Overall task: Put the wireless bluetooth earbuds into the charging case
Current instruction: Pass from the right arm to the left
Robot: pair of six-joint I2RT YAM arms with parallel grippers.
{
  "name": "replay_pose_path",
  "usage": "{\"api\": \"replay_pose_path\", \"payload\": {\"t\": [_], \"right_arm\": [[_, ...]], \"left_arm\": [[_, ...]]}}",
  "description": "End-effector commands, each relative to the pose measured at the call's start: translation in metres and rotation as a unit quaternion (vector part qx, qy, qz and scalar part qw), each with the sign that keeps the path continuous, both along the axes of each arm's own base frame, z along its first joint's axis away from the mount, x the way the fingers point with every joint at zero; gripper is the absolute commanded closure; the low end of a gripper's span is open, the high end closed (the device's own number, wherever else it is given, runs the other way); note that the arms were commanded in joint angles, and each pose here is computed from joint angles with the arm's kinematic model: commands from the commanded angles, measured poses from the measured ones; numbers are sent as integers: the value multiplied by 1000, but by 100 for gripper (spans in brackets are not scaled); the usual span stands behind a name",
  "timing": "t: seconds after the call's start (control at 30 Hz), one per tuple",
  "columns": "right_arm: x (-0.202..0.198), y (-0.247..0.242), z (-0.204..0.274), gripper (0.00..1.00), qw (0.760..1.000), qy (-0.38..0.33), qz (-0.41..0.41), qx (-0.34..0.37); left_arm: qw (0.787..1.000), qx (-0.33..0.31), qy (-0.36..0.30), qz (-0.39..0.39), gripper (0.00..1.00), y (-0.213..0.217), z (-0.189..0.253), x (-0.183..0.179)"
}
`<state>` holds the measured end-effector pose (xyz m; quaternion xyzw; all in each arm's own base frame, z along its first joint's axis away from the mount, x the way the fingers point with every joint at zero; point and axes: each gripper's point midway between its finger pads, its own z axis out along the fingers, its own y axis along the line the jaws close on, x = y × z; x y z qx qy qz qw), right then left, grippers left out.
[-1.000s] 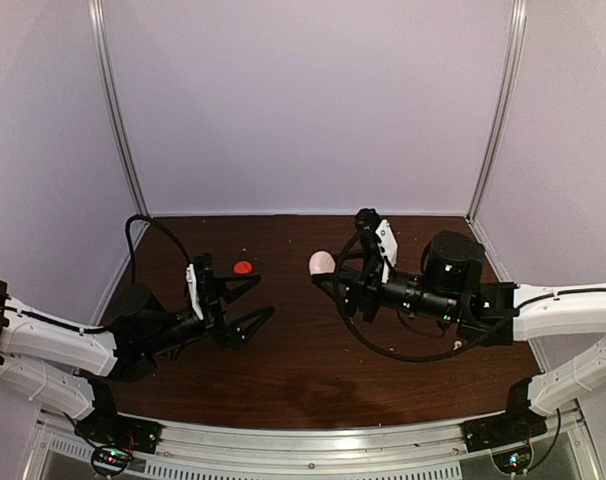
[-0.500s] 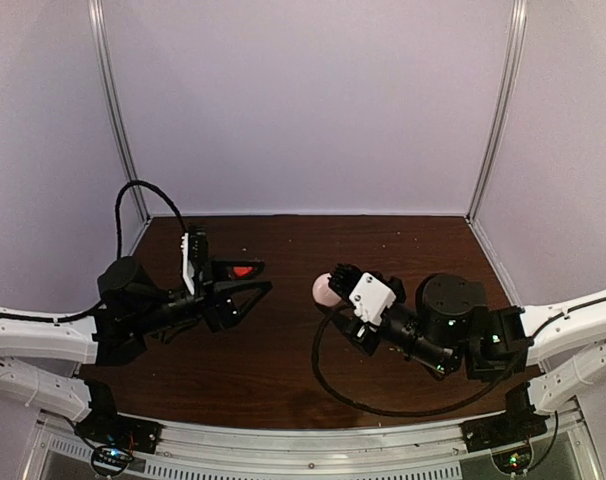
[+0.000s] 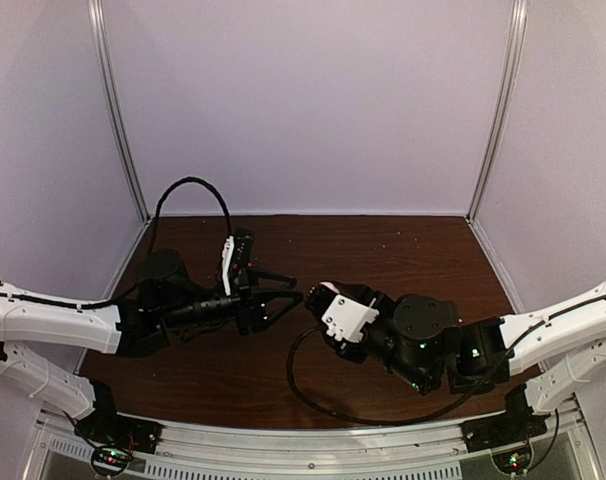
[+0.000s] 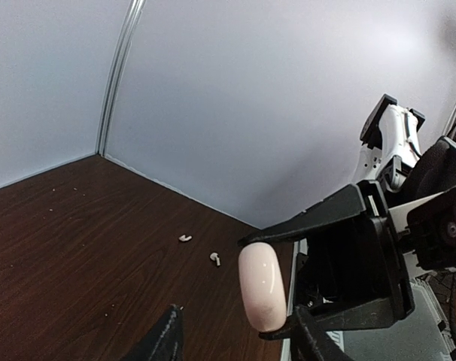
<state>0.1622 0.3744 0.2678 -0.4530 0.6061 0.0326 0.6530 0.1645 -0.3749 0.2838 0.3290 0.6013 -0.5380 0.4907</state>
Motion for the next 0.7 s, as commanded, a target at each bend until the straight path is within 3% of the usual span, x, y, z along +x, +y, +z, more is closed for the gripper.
{"api": "replay_pose_path", "payload": {"t": [0.0, 0.5, 0.67], "right_arm": [[2, -2, 19, 52, 1000, -12, -21, 20], [0, -3, 17, 52, 1000, -13, -17, 21], [0, -4, 16, 52, 1000, -14, -19, 18]], "left_arm": [[1000, -11, 1, -19, 51, -11, 11, -5], [998, -5, 9, -57, 51, -36, 9, -12], [998, 0, 9, -60, 60, -41, 5, -12]]}}
